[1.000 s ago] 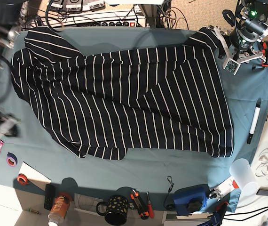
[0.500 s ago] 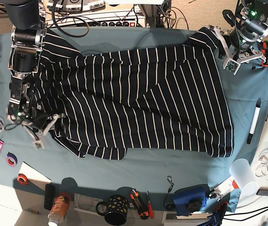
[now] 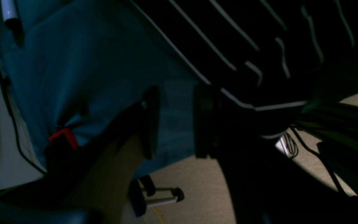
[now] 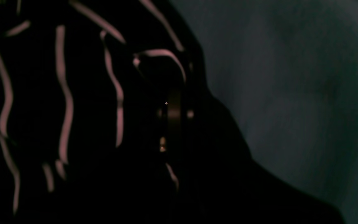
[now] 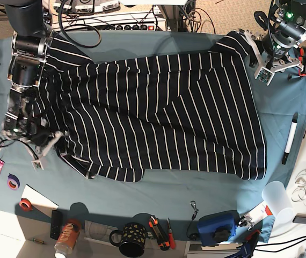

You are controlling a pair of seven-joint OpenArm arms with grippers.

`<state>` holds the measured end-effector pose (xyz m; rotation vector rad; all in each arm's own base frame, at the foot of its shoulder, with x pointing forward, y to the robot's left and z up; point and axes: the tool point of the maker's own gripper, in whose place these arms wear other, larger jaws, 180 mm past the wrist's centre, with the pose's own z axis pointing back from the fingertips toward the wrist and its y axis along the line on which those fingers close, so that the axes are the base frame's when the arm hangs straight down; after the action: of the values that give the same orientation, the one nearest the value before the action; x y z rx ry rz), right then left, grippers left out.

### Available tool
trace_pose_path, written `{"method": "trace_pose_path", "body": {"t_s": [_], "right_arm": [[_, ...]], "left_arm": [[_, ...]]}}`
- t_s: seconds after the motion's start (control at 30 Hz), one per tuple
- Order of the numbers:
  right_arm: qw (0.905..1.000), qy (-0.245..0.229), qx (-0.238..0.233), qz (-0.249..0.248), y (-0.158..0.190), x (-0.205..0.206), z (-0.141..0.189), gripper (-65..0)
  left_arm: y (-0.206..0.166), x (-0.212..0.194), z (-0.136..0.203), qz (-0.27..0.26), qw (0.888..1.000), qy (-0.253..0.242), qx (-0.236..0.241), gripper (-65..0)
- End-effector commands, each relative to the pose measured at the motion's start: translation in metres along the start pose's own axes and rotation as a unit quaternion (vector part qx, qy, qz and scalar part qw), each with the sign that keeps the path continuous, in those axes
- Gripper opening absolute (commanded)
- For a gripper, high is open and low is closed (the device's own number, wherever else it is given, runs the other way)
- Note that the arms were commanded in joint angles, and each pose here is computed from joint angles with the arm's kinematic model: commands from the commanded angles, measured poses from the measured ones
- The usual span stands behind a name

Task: Layout the t-shirt on the table in an organized manner, then fold the t-shirt properly
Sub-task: 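Grasp the sleeve near the right gripper and pull it flat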

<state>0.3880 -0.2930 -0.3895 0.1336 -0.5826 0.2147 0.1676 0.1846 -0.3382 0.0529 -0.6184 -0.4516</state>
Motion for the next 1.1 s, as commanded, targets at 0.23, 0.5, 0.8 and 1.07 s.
{"method": "trace_pose_path", "body": {"t_s": [0.23, 0.5, 0.8, 1.07], "right_arm": [[0.9983, 0.02, 0.04, 0.036, 0.026, -0.02, 0.035, -65.0], [0.9892, 0.064, 0.071, 0.111, 0.064, -0.063, 0.074, -65.0], [0.9853, 0.028, 0.102, 0.134, 0.084, -0.063, 0.092, -64.8], [0.9861, -0.024, 0.097, 0.133, 0.071, -0.031, 0.108, -44.8]], "left_arm": [[0.003, 0.006, 0.003, -0.003, 1.0, -0.012, 0.006, -45.6], [0.003, 0.006, 0.003, -0.003, 1.0, -0.012, 0.006, -45.6], [0.003, 0.006, 0.003, -0.003, 1.0, -0.012, 0.006, -45.6], [0.003, 0.006, 0.003, -0.003, 1.0, -0.012, 0.006, -45.6]]}}
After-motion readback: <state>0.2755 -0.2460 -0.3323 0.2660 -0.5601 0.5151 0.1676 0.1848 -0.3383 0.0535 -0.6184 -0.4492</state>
